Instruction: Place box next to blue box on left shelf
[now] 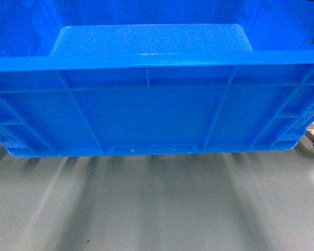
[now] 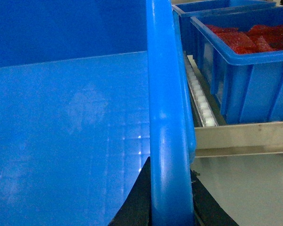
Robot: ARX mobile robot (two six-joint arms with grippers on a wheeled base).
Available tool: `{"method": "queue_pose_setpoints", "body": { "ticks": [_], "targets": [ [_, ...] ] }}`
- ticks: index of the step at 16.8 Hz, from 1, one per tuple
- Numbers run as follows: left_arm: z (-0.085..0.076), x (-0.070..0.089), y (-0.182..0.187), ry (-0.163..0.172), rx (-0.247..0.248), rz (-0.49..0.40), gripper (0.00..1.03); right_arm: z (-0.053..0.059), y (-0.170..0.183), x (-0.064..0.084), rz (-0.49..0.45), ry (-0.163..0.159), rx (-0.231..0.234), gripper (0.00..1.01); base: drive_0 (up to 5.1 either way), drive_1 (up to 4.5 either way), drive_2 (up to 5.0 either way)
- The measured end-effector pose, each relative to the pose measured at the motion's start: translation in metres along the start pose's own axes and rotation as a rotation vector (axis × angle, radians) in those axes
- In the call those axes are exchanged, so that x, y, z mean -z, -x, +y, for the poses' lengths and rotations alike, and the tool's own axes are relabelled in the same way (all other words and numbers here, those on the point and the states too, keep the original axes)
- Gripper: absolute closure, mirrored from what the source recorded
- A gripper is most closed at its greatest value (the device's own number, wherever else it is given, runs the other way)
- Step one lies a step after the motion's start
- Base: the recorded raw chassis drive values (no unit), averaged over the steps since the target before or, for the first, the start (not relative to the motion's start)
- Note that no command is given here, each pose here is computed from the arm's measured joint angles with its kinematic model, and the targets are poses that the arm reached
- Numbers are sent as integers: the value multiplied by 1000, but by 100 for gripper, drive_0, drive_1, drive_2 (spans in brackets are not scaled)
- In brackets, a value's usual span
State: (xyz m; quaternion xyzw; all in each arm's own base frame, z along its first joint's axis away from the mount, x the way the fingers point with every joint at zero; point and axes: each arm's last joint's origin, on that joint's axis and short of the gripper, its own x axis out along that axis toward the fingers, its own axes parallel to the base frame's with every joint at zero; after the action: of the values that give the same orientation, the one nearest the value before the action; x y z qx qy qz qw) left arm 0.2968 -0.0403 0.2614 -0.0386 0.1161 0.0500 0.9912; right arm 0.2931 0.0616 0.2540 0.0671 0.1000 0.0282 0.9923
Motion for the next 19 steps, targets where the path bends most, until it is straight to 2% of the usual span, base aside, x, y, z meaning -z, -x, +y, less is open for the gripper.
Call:
{"method": "queue_pose_setpoints", "body": {
  "ticks": [10,19],
  "targets": [
    [0,0,0,0,0,-2,85,0,0,0,0,0,0,94,0,423,-423],
    [0,0,0,0,0,-1,85,0,0,1,2,0,-1,94,0,0,0]
  ]
}}
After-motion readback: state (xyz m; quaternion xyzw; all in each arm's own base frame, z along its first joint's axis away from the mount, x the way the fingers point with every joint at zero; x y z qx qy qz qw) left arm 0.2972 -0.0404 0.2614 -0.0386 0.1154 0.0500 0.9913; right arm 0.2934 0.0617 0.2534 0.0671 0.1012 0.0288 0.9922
